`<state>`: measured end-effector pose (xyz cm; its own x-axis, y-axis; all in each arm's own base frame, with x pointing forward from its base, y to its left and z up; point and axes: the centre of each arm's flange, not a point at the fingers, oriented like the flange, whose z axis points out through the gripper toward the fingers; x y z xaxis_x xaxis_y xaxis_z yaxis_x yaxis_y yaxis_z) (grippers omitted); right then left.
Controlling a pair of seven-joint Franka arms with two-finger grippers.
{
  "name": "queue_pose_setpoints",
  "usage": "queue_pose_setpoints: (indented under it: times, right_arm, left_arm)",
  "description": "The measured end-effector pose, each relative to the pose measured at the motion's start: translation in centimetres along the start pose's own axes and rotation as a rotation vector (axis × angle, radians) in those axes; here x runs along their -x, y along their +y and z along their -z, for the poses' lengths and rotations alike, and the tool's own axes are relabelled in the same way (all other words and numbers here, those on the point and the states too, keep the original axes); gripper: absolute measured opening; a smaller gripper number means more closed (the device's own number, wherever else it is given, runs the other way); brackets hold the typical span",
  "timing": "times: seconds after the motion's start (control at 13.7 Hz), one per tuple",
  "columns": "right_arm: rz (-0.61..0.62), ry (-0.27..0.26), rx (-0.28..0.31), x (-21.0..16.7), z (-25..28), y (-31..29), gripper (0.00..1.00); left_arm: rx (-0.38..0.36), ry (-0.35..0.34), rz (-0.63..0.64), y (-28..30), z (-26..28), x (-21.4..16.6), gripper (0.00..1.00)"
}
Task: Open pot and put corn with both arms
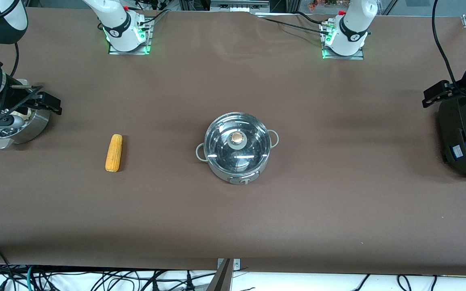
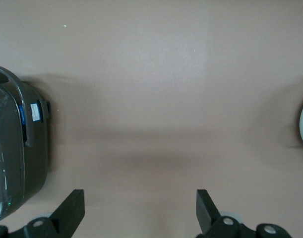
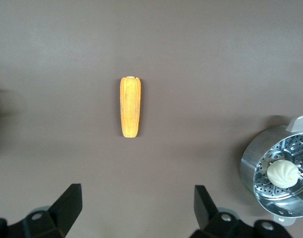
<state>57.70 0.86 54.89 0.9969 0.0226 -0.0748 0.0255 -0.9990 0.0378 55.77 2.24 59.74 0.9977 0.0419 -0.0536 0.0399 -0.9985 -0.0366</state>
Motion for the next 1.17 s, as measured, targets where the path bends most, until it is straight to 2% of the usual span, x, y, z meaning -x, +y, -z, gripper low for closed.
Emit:
queue_pose_setpoints:
  times: [1.17]
  right_arm:
    - [-0.01, -0.003, 0.0, -0.03, -0.12, 0.54, 1.0]
  left_arm:
    - [0.005, 0.007, 0.005, -0.11, -0.3, 0.86, 1.0]
